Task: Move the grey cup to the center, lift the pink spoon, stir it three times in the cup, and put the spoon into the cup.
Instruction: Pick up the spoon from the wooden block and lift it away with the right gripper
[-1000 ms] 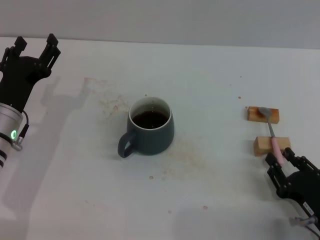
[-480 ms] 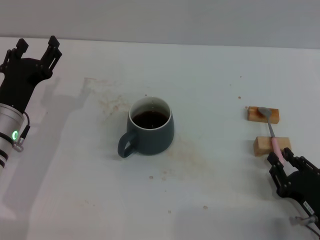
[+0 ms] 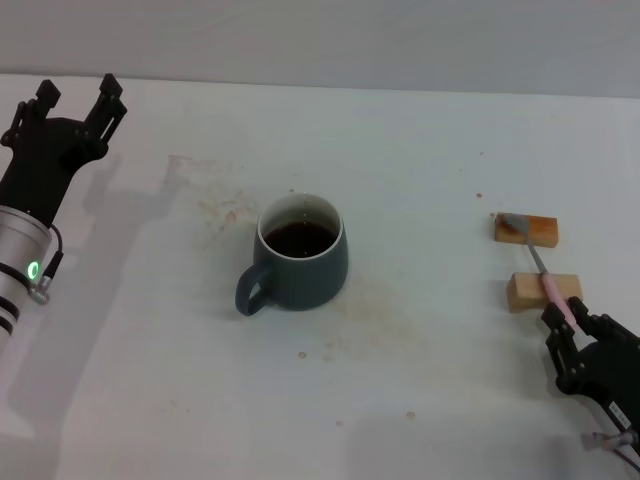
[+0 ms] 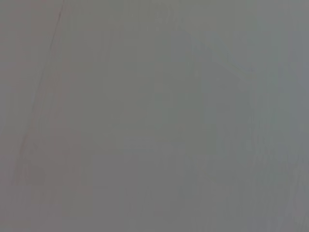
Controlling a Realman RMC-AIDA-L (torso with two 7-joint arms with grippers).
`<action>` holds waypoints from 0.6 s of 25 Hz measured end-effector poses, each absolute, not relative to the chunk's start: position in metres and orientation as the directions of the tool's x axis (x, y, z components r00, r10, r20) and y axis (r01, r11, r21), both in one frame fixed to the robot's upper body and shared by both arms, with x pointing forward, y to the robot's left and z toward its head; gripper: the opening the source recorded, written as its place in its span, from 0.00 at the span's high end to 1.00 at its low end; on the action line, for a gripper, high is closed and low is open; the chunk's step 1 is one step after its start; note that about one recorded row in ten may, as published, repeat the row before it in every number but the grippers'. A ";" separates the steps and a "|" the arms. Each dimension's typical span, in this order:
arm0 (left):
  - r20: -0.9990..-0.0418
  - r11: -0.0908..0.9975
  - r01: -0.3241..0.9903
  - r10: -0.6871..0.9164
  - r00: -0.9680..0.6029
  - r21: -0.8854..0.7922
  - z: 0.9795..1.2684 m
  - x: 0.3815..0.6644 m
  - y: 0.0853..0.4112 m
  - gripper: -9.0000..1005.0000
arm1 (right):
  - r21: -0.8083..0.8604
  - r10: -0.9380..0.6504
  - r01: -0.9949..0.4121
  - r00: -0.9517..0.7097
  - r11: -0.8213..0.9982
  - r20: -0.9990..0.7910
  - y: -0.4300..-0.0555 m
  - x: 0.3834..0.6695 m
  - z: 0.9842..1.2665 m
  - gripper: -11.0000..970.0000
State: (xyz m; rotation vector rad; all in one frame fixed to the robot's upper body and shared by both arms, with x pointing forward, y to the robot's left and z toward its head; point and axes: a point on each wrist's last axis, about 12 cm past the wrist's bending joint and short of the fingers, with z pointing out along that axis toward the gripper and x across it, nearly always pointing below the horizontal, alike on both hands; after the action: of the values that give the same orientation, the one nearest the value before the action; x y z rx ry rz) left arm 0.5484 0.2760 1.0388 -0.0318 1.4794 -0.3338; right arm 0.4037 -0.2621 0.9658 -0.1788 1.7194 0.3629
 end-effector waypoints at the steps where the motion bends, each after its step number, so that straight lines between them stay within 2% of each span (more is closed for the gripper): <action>1: -0.970 0.954 0.200 -0.239 0.053 -0.224 1.039 0.548 0.276 0.18 | 0.140 0.085 -0.318 -0.182 0.938 -0.980 -0.262 0.404 0.966 0.77; 15: -0.970 0.954 0.197 -0.237 0.044 -0.224 1.038 0.549 0.276 0.18 | 0.140 0.086 -0.314 -0.180 0.939 -0.980 -0.262 0.404 0.966 0.84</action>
State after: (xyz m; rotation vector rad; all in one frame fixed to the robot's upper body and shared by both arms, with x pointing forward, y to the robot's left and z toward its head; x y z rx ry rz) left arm 0.5486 0.2760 1.0375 -0.0328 1.4904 -0.3319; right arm 0.4045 -0.2623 0.9660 -0.1731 1.7178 0.3591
